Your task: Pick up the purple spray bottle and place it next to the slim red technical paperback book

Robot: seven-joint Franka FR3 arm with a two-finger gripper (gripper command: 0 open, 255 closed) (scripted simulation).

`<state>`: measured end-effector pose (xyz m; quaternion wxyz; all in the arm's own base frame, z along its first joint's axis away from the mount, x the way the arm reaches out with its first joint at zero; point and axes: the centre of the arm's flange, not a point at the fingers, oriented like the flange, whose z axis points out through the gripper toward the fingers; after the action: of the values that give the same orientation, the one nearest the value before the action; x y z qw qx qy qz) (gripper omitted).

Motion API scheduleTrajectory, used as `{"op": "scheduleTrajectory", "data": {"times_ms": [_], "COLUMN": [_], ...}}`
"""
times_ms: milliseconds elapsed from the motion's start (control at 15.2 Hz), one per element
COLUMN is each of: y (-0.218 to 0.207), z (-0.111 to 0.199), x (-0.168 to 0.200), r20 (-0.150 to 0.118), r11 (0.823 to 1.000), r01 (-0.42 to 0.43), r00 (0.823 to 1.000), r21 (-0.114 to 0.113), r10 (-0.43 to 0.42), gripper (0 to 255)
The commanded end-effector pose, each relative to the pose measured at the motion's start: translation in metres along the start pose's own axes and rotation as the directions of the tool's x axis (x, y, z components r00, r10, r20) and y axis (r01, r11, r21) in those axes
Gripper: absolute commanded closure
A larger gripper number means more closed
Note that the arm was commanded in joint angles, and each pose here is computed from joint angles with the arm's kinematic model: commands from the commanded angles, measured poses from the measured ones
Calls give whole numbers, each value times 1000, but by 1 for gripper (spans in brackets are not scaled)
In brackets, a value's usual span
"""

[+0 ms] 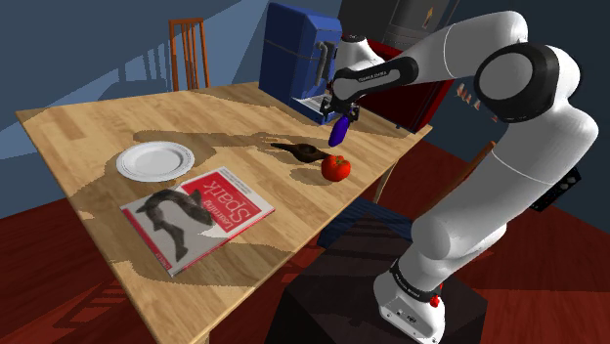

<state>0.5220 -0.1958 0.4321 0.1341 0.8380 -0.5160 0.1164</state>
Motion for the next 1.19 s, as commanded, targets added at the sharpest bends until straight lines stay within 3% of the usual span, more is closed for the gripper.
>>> {"op": "scheduleTrajectory", "data": {"times_ms": [0,264,726,792,1122], "y": [0,0,0,0,0], "z": [11,30,30,30,30], "x": [1,1,1,1,1], "r20": [-2,-2,-2,-2,-2], "r11": [1000,1000,1000,1000,1000], "r01": [-4,-4,-4,-4,-4], "r00": [1000,1000,1000,1000,1000], "r21": [0,0,0,0,0], "r10": [4,4,4,4,4], "gripper": [0,0,0,255,255]}}
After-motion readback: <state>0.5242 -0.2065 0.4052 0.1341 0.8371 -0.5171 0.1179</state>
